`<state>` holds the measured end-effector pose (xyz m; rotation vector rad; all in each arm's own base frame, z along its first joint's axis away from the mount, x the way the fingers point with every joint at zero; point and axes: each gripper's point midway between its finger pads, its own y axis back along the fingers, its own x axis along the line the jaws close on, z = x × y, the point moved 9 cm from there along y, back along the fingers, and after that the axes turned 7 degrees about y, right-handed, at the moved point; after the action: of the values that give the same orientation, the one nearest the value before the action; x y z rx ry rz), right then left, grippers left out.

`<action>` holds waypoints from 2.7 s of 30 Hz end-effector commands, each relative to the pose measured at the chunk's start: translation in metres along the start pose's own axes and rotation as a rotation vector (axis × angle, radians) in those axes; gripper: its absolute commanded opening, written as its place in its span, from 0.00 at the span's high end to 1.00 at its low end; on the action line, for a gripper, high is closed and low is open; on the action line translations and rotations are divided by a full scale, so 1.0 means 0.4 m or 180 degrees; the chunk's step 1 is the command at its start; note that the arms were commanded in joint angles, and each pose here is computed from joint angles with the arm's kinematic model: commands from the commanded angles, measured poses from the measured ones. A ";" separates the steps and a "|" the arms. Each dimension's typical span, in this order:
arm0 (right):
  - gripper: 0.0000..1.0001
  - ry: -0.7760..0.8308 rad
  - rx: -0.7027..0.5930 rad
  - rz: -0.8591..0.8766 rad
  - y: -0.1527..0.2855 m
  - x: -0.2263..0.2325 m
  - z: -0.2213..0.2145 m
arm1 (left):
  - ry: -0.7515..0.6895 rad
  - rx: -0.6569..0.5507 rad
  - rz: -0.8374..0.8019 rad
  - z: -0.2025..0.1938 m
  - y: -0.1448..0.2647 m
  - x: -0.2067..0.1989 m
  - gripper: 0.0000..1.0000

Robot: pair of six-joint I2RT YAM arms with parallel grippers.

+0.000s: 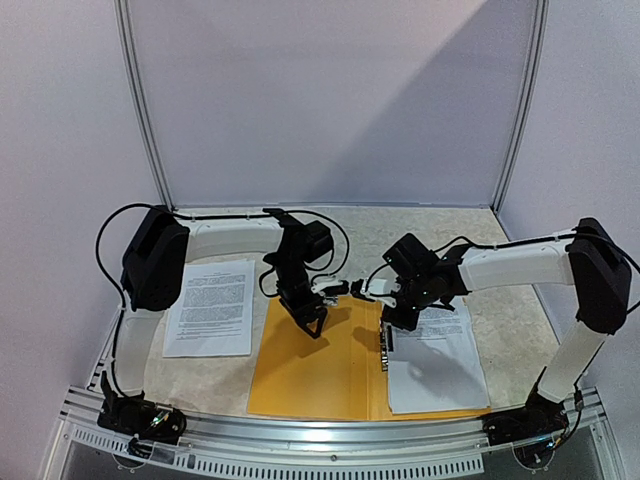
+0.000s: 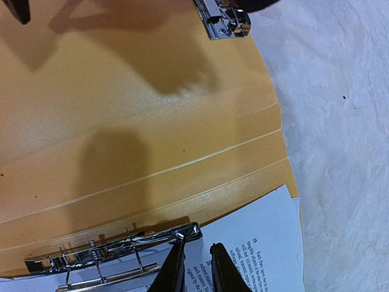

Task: Put the files into the folder
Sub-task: Clamp the file in the folder with some files.

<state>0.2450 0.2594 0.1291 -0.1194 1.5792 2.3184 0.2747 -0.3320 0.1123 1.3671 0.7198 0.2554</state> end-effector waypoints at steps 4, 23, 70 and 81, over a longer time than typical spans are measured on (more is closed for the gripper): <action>0.83 -0.0136 0.0149 -0.0078 -0.028 -0.010 -0.006 | -0.0017 0.0045 0.0015 0.000 -0.035 -0.001 0.30; 0.84 -0.0022 -0.0257 0.0198 0.048 0.031 -0.018 | -0.0044 0.0030 0.0090 0.005 -0.025 0.001 0.29; 0.85 0.0161 -0.0190 0.0164 0.020 0.086 -0.039 | -0.0079 0.0105 0.0218 -0.004 -0.032 0.016 0.29; 0.85 0.0045 -0.0204 0.0078 0.044 0.089 -0.042 | -0.0083 0.0114 0.0238 -0.003 -0.034 0.019 0.28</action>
<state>0.2069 0.2487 0.1221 -0.1310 1.5527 2.4169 0.2786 -0.3286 0.1082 1.3997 0.6566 0.2977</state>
